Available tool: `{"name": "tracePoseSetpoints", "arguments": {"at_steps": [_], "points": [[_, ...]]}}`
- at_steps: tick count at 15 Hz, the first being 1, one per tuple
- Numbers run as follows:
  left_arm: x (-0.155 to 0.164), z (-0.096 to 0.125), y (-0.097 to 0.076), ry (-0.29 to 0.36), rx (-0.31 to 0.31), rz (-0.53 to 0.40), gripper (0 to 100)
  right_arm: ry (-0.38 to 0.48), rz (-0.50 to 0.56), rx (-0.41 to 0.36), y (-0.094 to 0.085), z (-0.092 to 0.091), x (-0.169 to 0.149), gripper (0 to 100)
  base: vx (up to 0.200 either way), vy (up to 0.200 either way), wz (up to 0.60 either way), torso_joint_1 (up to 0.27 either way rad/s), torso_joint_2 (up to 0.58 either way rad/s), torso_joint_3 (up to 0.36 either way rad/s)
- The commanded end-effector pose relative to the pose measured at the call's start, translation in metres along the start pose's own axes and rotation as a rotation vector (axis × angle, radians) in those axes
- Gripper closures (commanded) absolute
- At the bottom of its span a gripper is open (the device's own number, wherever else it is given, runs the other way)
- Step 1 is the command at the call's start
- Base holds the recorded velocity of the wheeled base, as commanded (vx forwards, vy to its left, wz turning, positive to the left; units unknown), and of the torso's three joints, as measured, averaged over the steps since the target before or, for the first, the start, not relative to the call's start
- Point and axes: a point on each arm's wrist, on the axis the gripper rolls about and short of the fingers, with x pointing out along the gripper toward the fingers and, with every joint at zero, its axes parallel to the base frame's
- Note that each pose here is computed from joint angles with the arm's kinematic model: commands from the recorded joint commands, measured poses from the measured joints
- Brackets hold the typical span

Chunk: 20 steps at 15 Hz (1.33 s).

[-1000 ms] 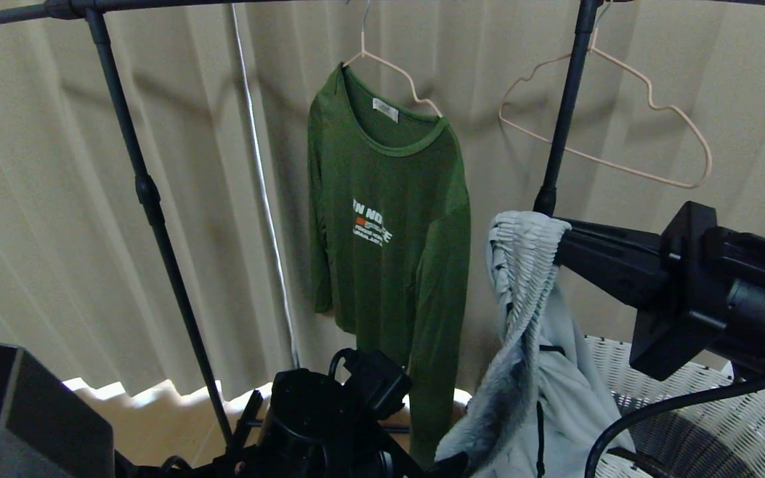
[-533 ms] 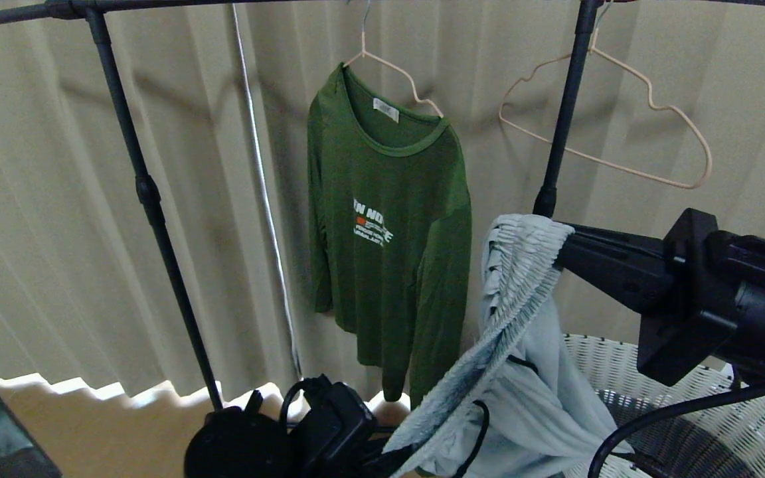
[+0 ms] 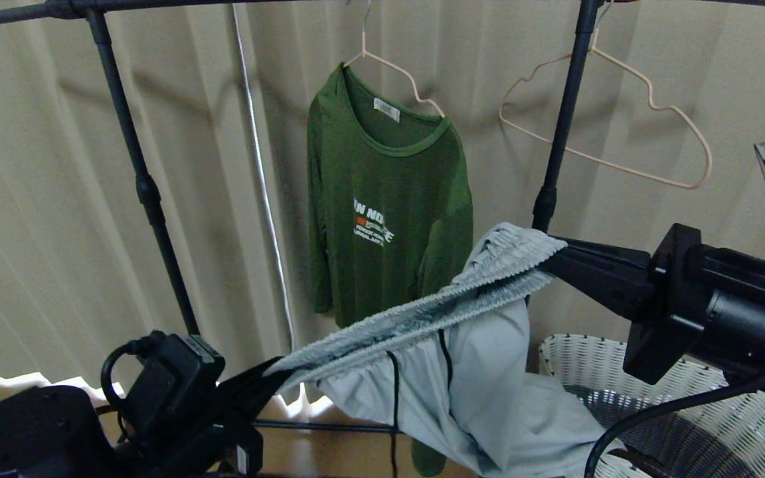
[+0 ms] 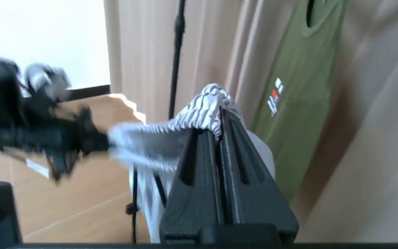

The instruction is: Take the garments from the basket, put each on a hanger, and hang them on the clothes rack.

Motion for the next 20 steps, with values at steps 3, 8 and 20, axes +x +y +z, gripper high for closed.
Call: {"name": "tracePoseSetpoints", "arguments": {"at_steps": [3, 8, 20], "points": [[-0.016, 0.039, 0.031, -0.044, -0.015, 0.132, 100, 0.021, -0.018, 0.002, -0.005, -0.005, 0.004, 100, 0.000, 0.000, 0.00, 0.000, 0.00, 0.000], [-0.052, 0.122, 0.052, 0.029, -0.138, 0.156, 100, 0.033, -0.084, -0.005, -0.019, -0.007, 0.002, 100, 0.000, 0.000, 0.00, 0.000, 0.00, 0.000], [-0.040, 0.195, 0.045, -0.145, -0.160, 0.040, 100, -0.119, -0.260, -0.129, -0.058, 0.039, -0.004, 100, 0.000, 0.000, 0.00, 0.000, 0.00, 0.000]]}}
